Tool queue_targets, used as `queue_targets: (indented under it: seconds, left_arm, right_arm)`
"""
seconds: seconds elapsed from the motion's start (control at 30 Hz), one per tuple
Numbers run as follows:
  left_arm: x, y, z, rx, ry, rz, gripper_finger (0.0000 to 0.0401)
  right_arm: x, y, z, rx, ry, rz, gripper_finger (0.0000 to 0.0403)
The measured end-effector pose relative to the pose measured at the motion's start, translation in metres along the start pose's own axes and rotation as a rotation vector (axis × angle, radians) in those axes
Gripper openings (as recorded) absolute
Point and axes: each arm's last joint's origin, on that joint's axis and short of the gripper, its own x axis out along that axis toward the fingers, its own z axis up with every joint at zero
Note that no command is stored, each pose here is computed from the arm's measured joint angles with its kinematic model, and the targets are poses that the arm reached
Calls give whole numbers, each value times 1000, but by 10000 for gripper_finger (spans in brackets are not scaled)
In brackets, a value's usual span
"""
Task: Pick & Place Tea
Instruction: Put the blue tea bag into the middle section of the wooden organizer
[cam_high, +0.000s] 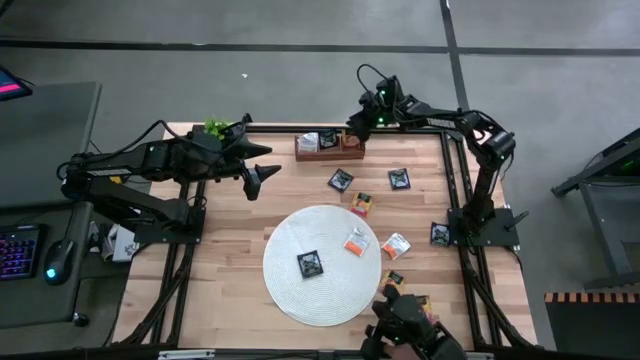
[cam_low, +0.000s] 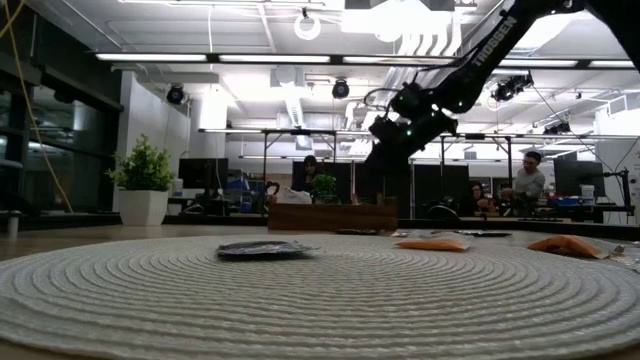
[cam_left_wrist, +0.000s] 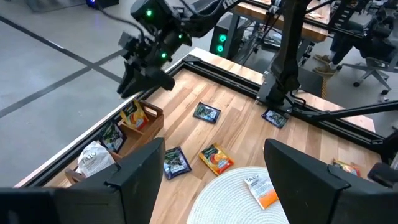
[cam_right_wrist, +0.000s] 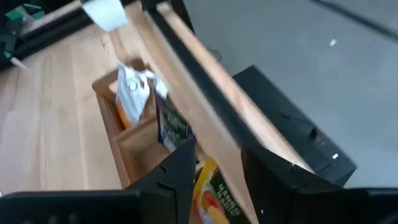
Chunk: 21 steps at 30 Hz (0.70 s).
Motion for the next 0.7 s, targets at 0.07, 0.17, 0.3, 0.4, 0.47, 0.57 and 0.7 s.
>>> queue_targets:
  seconds: [0.07,0.17,0.3,0.4,0.47,0.57,0.7]
  left_arm:
    - [0,0,0,0,0,0,271]
    - [0,0,0,0,0,-1,271]
    - [-2,1,0,1,2,0,271]
    - [-3,1,0,1,3,0,271]
    - [-4,2,-1,5,13,1,271]
    - [-8,4,-1,6,11,5,271]
    - [-28,13,-1,0,-11,16,271]
  right_arm:
    - [-9,3,7,-12,-20,-23,126]
    - [-27,9,20,-23,-58,-34,126]
    - [-51,22,32,-6,-59,-33,126]
    - [-67,36,36,0,-34,-21,126]
    - [-78,45,36,12,1,-12,126]
    - [-93,59,37,19,36,1,126]
    - [-112,76,40,-2,53,21,126]
